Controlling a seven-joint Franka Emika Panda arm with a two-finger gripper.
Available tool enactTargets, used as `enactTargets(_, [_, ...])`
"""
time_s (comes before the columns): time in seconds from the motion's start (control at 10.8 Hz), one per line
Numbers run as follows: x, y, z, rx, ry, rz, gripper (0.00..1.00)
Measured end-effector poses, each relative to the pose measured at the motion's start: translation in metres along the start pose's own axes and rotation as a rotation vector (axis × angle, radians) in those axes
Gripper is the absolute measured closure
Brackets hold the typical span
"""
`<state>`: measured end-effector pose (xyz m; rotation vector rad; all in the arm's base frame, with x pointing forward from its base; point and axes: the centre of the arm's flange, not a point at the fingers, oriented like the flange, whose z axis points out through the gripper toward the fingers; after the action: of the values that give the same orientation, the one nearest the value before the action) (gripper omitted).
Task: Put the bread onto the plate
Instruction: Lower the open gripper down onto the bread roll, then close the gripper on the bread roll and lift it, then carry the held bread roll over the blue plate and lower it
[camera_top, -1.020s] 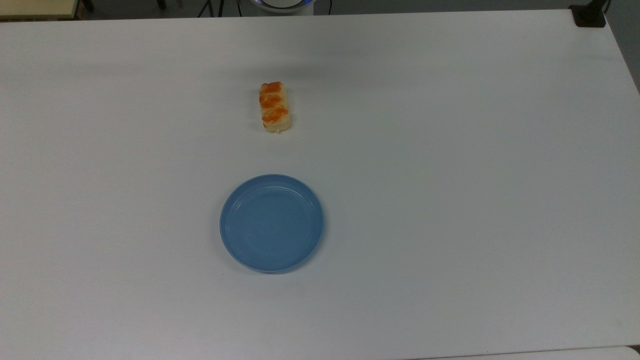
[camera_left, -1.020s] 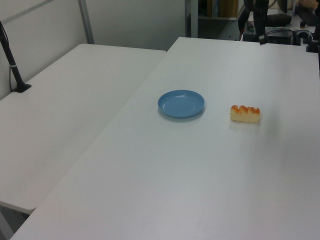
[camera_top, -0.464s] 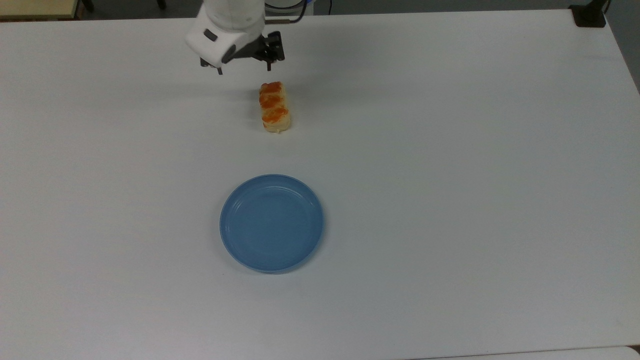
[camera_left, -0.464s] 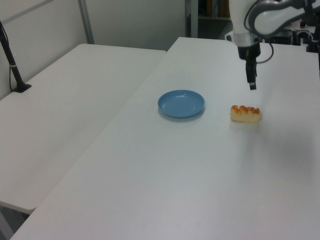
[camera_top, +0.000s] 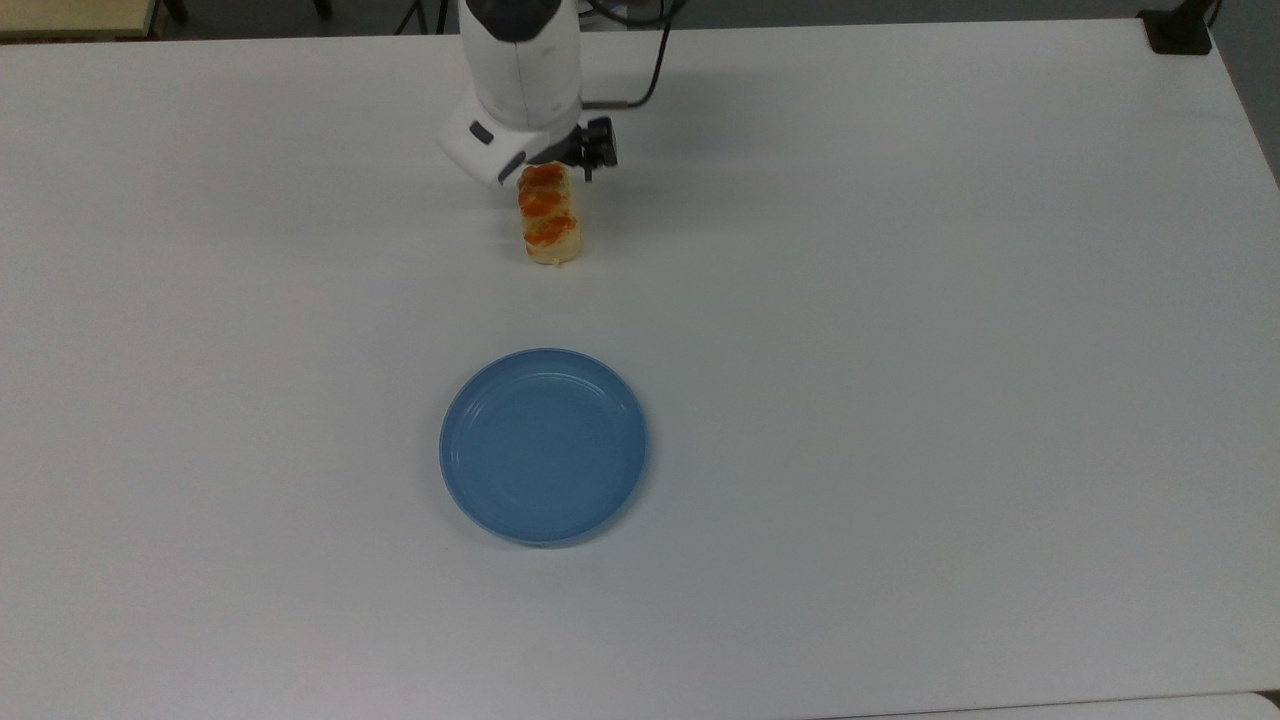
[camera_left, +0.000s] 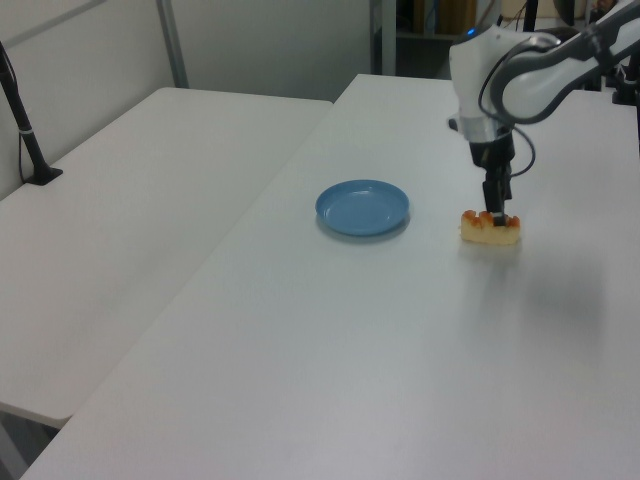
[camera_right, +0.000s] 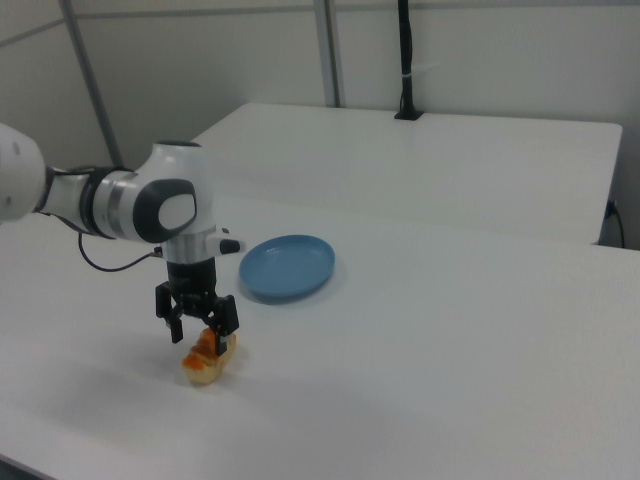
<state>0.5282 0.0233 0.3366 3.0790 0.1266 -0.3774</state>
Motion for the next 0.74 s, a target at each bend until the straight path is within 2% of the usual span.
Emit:
enactTargets(0.28, [0.021,-0.017,0.041,-0.005,-0.008,0.056,0.03])
enactTargets(0.46, [0.028,-0.019,0.03,-0.006,0.02,0.064,0.37])
enactTargets(0.56, [0.034,-0.015,0.014,-0.004,0.047,0.081,0.5])
enactTargets(0.74, [0.05,0.011,-0.043,0.007,0.123,0.13,0.5])
